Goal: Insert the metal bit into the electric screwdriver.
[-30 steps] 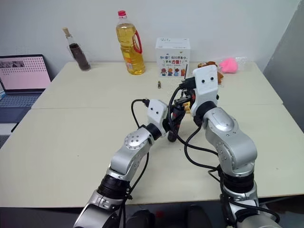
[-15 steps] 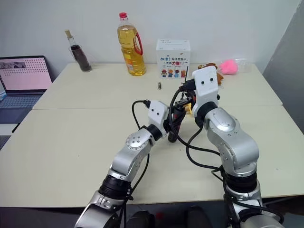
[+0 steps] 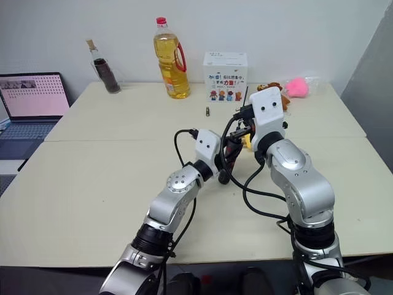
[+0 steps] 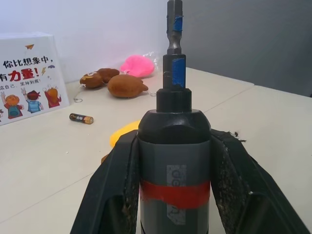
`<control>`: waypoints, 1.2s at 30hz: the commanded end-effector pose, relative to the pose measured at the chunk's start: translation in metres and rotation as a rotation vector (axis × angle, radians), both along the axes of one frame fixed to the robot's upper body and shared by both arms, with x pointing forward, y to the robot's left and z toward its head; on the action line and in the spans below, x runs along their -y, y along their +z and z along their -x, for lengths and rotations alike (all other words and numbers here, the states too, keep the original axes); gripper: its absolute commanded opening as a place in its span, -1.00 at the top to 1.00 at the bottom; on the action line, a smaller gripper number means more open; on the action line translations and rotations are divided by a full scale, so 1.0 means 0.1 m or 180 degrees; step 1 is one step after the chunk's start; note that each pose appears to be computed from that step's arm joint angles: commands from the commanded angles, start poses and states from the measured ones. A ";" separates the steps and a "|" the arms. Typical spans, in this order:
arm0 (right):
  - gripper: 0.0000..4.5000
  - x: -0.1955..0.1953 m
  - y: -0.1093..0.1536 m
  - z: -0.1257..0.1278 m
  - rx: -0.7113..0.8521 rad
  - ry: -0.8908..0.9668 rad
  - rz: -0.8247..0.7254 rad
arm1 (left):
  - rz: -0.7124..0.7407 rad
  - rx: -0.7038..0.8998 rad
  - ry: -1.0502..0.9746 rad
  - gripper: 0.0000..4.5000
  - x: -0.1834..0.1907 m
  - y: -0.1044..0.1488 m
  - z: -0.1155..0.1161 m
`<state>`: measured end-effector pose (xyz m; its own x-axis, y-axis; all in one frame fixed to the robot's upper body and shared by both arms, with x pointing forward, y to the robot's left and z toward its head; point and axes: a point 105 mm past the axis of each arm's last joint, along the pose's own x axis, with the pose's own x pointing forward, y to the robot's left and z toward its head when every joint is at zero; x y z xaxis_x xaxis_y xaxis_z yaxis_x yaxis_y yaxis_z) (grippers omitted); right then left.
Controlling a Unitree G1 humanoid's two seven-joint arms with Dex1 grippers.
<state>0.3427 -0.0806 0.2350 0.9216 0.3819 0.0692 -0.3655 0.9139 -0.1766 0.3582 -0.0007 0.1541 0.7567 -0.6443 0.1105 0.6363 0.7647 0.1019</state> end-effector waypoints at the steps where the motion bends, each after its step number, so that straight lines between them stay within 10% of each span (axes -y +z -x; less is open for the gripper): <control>1: 0.99 -0.35 -0.99 0.16 -0.1333 0.0624 0.0115 | 0.0158 0.0330 0.0526 0.28 -0.29 0.34 -0.19; 36: 0.99 -0.28 -1.04 0.10 -0.1848 0.0454 -0.0354 | 0.0030 0.0302 0.0855 0.28 -0.33 0.21 -0.21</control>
<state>0.3502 -0.0835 0.2183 0.9136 0.4063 -0.0159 -0.4031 0.9102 0.0955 0.3610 -0.0017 0.1536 0.7920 -0.6001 0.1118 0.5866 0.7989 0.1327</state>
